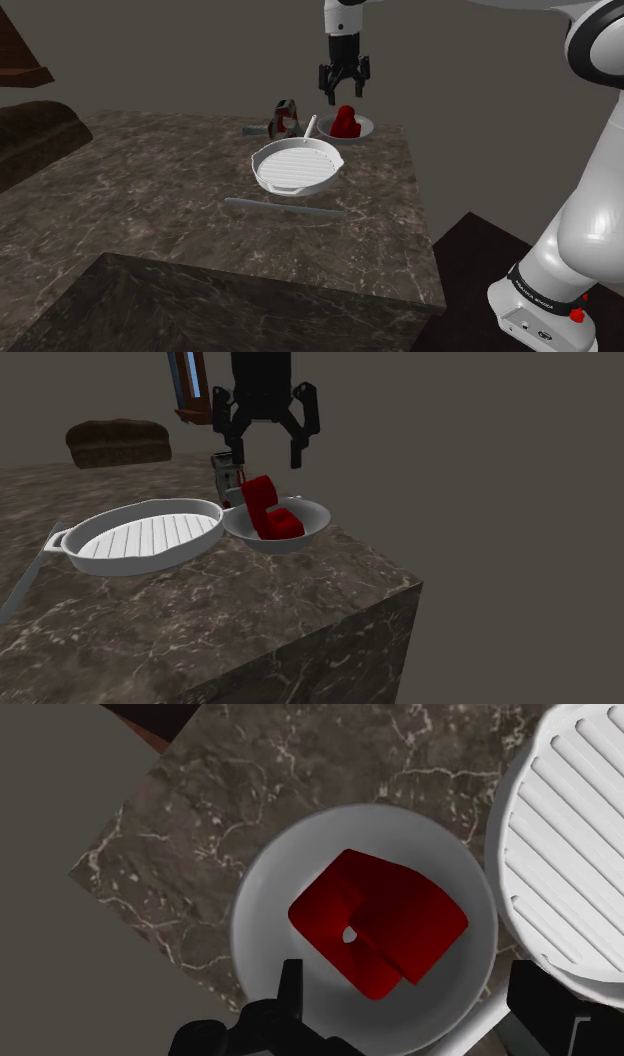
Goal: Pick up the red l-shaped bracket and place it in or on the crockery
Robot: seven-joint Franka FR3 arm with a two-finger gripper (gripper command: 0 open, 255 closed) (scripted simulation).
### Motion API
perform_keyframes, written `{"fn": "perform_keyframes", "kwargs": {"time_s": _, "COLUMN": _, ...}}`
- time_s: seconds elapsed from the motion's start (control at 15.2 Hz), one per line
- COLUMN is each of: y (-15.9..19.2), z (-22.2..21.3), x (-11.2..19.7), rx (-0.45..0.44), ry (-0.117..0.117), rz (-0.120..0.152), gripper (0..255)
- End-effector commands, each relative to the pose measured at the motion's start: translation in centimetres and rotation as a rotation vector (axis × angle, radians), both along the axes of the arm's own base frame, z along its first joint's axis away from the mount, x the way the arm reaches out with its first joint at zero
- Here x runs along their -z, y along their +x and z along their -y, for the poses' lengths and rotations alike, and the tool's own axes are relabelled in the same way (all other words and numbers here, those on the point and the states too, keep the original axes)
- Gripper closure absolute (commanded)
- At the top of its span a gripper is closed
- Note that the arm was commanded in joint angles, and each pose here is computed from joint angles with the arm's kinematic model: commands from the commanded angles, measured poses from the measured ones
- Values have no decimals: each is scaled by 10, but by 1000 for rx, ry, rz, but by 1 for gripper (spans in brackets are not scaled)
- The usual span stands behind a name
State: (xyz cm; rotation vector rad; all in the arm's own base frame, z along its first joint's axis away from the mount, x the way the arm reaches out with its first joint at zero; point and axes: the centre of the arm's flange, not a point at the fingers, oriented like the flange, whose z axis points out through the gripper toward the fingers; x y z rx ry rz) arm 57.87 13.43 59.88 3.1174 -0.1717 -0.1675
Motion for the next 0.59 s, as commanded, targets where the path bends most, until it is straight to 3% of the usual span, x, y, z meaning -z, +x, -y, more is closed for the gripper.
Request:
{"fn": "perform_keyframes", "kwargs": {"time_s": 0.0, "y": 3, "z": 0, "x": -21, "rx": 0, "ry": 0, "rz": 0, "gripper": 0}}
{"fn": "perform_keyframes", "kwargs": {"time_s": 0.13, "y": 6, "z": 0, "x": -44, "rx": 0, "ry": 0, "rz": 0, "gripper": 0}}
{"fn": "perform_keyframes", "kwargs": {"time_s": 0.53, "y": 6, "z": 0, "x": -44, "rx": 0, "ry": 0, "rz": 0, "gripper": 0}}
